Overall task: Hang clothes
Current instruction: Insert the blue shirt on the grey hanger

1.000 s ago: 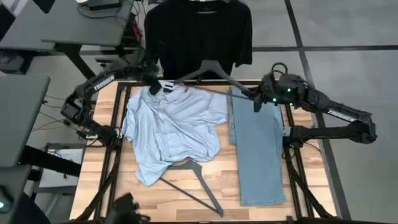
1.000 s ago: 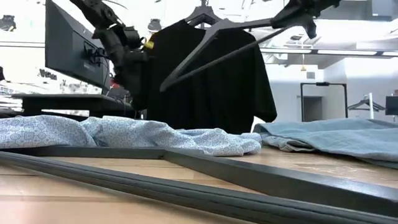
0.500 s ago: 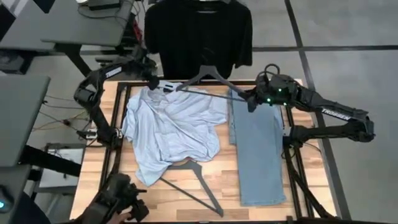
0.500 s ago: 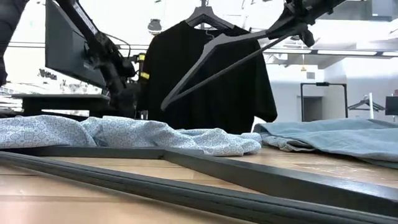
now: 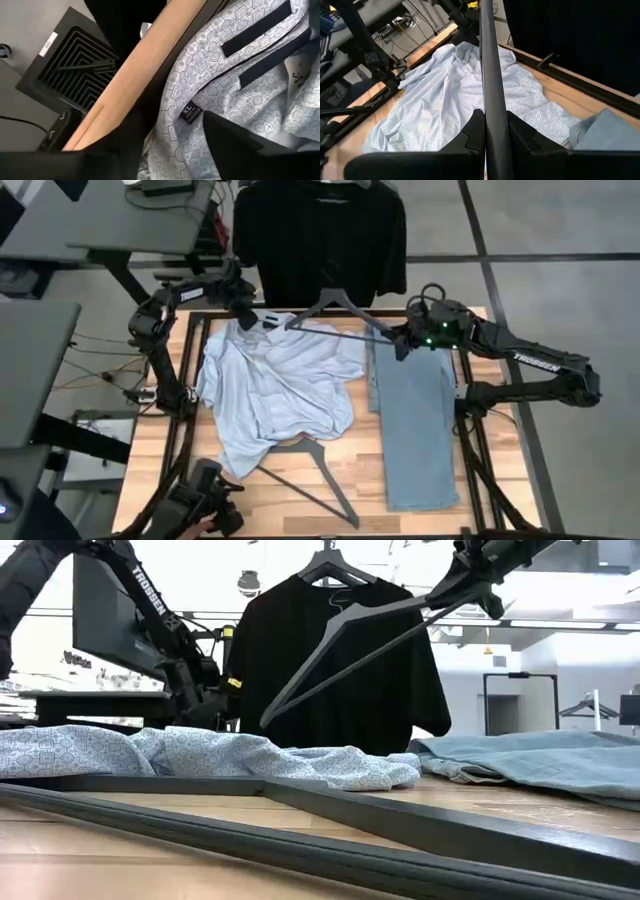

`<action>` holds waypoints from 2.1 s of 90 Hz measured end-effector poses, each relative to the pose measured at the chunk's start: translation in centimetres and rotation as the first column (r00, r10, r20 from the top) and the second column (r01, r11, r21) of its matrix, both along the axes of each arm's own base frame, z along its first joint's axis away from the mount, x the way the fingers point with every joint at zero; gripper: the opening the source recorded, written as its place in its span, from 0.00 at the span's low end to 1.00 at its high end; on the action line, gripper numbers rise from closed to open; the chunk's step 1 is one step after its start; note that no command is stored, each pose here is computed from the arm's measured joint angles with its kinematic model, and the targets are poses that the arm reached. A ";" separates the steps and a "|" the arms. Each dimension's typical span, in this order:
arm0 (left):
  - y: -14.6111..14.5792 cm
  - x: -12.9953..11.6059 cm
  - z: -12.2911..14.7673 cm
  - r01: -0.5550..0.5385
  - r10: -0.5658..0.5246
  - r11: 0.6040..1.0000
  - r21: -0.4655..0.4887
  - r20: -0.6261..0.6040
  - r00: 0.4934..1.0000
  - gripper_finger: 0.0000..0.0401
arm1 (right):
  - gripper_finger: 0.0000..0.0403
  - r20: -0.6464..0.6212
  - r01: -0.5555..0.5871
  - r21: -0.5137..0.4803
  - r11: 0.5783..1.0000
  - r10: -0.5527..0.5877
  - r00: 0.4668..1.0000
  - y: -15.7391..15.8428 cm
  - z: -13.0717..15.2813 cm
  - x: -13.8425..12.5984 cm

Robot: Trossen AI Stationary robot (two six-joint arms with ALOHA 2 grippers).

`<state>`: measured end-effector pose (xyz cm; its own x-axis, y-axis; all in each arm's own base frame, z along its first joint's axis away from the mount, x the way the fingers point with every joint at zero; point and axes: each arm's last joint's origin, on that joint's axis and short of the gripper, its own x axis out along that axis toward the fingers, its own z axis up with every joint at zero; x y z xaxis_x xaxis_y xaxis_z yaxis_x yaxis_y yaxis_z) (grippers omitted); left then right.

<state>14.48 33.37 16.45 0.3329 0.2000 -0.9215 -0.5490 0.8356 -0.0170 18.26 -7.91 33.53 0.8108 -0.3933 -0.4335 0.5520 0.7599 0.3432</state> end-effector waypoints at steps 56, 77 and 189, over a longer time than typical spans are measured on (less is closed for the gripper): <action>-8.4 3.0 15.4 -0.041 0.041 0.999 -0.008 0.191 0.981 0.00 | 0.07 0.003 -0.212 -0.239 0.948 0.219 0.976 0.0 0.9 0.8; -11.5 3.3 20.6 -0.072 0.071 0.997 -0.014 0.452 0.889 0.00 | 0.07 -0.035 -0.288 -0.365 0.886 0.296 0.955 -0.7 -0.1 4.3; -13.5 2.9 26.9 -0.396 0.174 0.887 0.238 0.621 0.764 0.00 | 0.07 0.480 0.207 -0.228 0.951 -0.075 0.874 -1.7 -12.6 16.8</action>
